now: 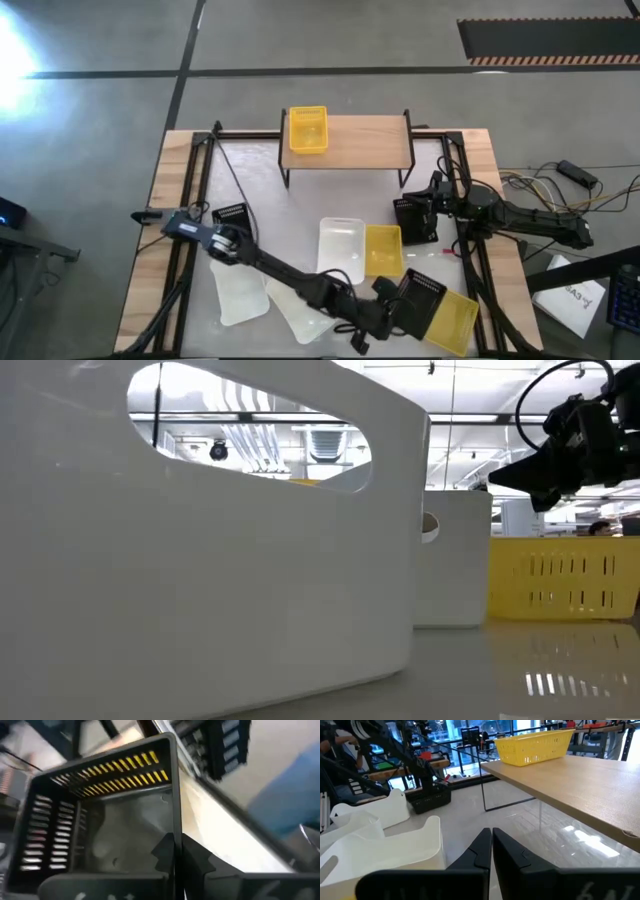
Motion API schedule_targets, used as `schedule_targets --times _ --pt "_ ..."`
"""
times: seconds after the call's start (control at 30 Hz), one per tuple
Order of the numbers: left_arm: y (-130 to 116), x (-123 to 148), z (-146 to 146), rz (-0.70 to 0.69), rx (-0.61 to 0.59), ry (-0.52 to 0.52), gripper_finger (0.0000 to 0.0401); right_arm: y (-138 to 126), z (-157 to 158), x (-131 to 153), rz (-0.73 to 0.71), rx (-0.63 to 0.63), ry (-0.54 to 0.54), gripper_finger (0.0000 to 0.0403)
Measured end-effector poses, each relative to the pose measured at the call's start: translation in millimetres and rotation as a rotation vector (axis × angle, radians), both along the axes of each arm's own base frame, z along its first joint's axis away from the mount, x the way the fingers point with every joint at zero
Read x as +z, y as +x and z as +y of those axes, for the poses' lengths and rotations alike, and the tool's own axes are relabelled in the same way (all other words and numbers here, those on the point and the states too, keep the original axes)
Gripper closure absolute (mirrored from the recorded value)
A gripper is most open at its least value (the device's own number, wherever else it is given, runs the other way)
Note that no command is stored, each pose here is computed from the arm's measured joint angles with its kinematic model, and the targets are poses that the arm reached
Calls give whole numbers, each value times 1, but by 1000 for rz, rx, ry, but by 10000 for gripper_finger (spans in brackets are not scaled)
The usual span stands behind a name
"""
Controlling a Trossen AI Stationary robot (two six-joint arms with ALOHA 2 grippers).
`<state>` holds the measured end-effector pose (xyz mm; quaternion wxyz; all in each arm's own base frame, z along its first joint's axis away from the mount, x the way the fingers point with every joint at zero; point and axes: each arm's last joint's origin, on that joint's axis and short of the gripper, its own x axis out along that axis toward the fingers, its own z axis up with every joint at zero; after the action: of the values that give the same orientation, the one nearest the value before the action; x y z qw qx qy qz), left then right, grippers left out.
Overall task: Stack baskets on shelf by color
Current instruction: Put the bottom black bin on the shelf
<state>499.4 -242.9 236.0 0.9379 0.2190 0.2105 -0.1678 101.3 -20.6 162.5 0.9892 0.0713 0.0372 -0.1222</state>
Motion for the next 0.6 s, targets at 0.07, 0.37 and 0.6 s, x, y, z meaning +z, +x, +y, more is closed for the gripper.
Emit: schedule_targets --times 0.07,0.37,0.6 --pt "-15 25 -2 -3 46 36 400 0 0 0 0 0 0 394" --pt "-83 120 42 36 433 274 401 0 0 0 -2 0 0 394" --pt "-62 134 164 133 634 263 401 0 0 0 -2 1 0 394"
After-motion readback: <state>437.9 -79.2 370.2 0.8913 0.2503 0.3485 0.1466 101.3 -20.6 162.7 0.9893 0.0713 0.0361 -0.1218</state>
